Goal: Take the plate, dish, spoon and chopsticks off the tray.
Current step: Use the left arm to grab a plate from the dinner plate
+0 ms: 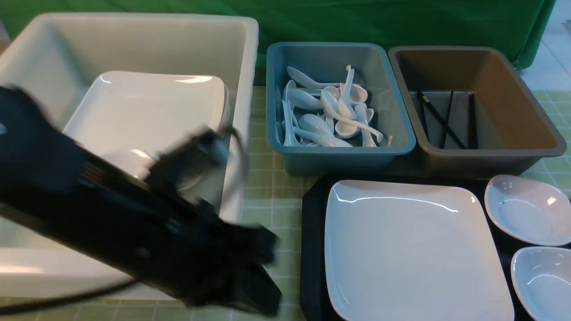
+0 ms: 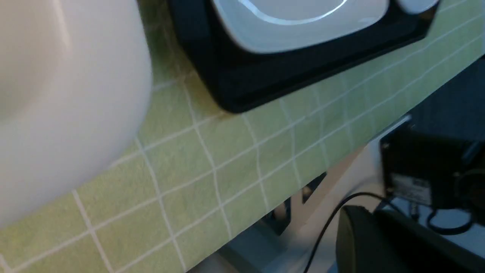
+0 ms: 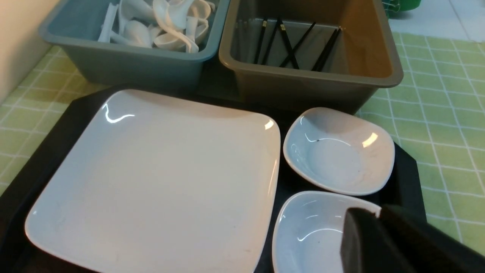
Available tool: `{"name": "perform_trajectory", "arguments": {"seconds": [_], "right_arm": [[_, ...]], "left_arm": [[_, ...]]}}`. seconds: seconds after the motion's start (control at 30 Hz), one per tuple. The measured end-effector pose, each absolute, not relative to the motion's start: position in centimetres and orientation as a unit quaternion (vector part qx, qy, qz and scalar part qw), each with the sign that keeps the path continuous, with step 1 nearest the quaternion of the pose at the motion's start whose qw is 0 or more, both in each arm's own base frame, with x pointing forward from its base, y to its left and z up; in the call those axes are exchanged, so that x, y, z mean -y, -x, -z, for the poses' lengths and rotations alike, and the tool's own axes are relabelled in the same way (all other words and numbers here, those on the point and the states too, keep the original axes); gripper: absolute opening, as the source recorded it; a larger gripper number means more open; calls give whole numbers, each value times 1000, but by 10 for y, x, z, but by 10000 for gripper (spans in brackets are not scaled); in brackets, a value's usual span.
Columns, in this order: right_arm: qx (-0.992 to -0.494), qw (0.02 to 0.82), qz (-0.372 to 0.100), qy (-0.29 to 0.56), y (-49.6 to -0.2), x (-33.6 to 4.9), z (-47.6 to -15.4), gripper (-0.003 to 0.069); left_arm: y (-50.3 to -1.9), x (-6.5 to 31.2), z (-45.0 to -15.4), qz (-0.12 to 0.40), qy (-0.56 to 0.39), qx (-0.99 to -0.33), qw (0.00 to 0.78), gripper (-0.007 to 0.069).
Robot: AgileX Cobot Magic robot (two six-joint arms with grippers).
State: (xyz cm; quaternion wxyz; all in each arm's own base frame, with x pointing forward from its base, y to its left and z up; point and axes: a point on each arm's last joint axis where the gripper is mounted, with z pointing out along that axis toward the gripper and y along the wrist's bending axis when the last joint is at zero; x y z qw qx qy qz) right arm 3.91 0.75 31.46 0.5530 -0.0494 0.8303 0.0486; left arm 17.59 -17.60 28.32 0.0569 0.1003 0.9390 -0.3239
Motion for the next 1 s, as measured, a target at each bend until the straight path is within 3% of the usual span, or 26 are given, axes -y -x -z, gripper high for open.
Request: {"name": "perform_trajectory", "arguments": {"seconds": [0.13,0.3,0.53,0.73,1.0], "right_arm": [[-831,552,-49,49,-39,-8,-314,59],[-831,551,-49,49,-39,-8,-314,67],[-831,551,-49,49,-39,-8,-314,71],[-832,550,-49,49,-39,-8,-314,71],[-834,547,-49,50,-39,-8,-313,85]], "left_arm": [[-170,217,-244,282,-90,-955,1,110],[-173,255,-194,259,-31,-965,-4,282],[-190,265,-177,274,51,-960,33,436],[-202,269,-182,311,111,-940,84,474],[-209,272,-172,317,165,-930,89,474]]}}
